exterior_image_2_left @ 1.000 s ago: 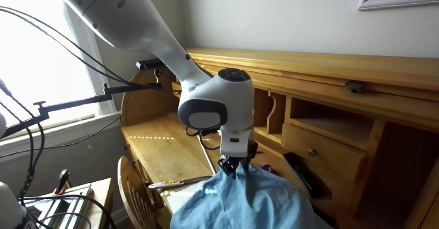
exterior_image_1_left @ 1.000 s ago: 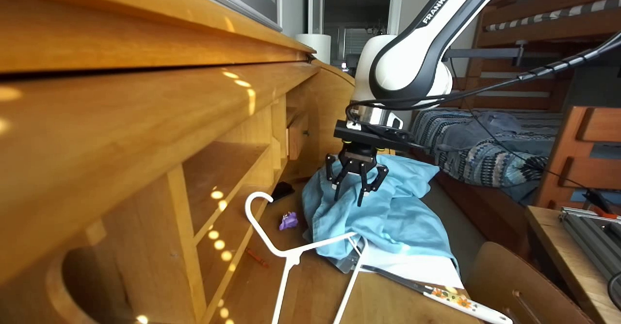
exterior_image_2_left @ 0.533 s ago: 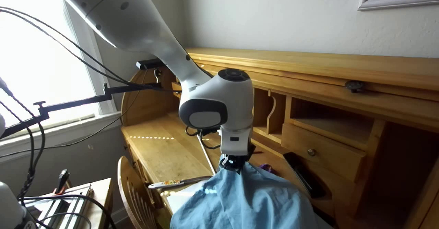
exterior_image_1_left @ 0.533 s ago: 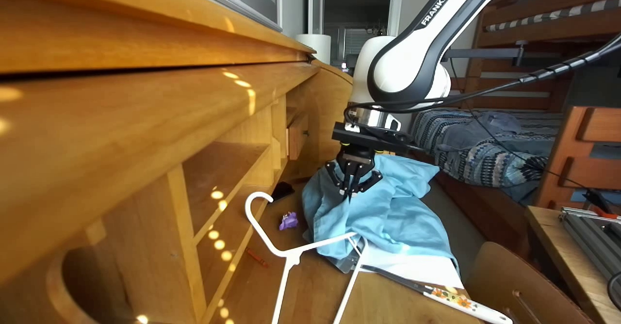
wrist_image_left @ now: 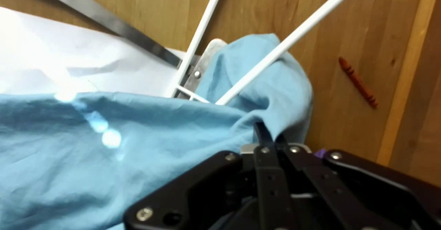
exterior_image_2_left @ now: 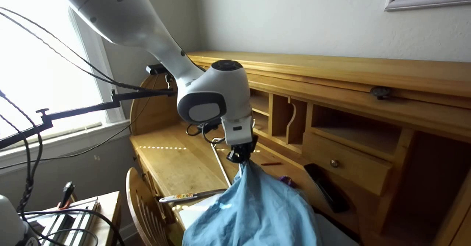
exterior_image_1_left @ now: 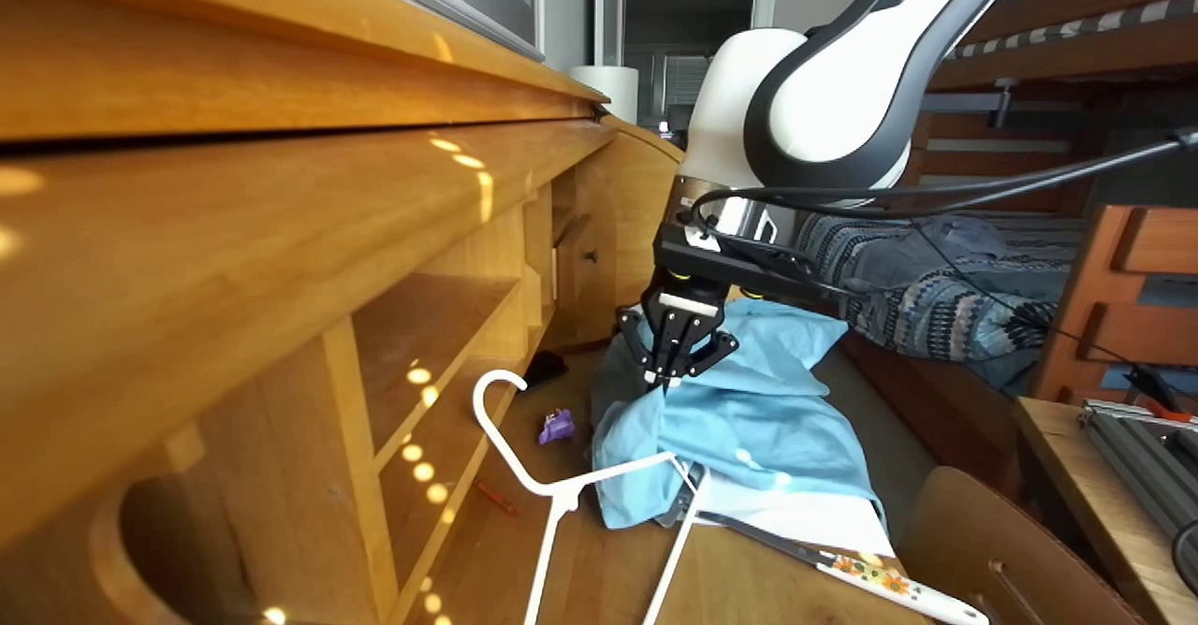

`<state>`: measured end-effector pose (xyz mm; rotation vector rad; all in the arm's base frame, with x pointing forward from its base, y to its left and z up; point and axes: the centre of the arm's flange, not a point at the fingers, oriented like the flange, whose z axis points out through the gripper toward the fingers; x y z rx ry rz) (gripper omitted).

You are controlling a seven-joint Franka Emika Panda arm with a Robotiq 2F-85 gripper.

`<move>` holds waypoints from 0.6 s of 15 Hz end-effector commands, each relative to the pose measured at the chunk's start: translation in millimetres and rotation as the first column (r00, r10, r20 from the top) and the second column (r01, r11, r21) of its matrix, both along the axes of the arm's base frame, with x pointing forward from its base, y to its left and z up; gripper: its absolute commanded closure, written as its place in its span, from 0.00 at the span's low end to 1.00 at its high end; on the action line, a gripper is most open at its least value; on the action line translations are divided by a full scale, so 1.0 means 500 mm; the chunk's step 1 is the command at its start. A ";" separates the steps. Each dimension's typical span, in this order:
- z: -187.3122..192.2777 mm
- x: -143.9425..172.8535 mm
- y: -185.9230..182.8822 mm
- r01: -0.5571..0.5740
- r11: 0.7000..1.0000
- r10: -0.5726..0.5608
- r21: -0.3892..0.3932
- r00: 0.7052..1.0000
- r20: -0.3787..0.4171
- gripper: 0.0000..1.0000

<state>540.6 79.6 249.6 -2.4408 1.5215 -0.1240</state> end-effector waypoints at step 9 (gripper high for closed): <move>0.041 -0.030 0.108 -0.128 0.991 0.129 -0.031 0.989 0.070 0.53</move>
